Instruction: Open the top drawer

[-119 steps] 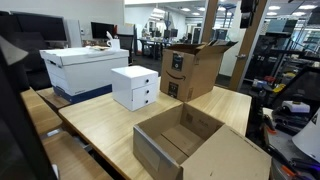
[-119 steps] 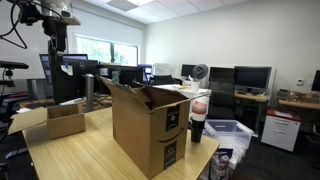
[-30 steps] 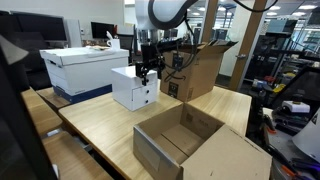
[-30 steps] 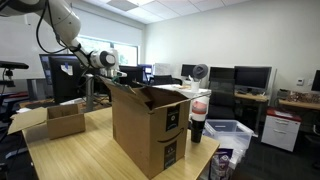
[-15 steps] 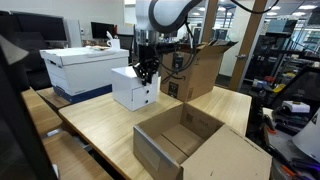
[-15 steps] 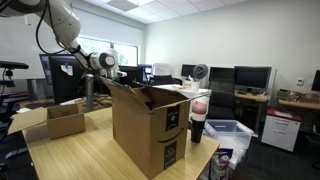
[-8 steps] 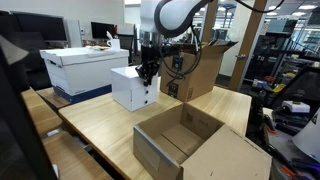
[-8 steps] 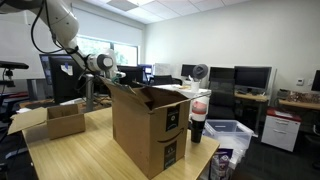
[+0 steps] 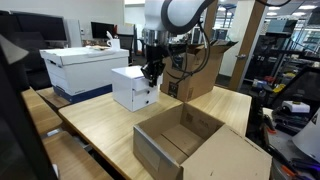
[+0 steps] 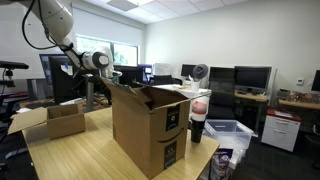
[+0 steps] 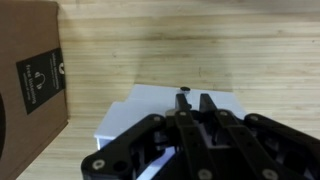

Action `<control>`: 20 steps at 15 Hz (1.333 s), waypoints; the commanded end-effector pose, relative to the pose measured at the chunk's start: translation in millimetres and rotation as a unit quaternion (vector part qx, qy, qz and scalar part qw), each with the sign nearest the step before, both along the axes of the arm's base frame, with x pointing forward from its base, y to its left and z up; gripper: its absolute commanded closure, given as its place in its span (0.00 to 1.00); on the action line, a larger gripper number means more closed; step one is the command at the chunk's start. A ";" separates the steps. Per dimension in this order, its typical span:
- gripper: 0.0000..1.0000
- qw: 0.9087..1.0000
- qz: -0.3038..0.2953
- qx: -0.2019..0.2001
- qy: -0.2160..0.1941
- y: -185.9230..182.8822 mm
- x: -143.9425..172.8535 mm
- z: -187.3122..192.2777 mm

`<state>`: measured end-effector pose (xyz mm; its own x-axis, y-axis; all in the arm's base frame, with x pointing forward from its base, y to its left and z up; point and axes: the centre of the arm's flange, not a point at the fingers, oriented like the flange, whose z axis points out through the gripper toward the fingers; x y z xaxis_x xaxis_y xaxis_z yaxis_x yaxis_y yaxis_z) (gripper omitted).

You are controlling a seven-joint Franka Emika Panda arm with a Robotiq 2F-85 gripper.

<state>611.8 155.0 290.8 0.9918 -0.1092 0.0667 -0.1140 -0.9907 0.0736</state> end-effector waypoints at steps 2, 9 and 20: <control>0.94 1.000 0.005 -0.010 0.024 -2.2 -34.8 10.4; 0.94 0.997 0.006 -0.019 0.072 -4.2 -54.8 0.3; 0.94 0.997 -0.016 0.010 0.079 -3.5 -70.7 -14.1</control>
<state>564.2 155.9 290.5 0.9894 -0.1244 -0.0753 -0.1167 -0.9882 0.0992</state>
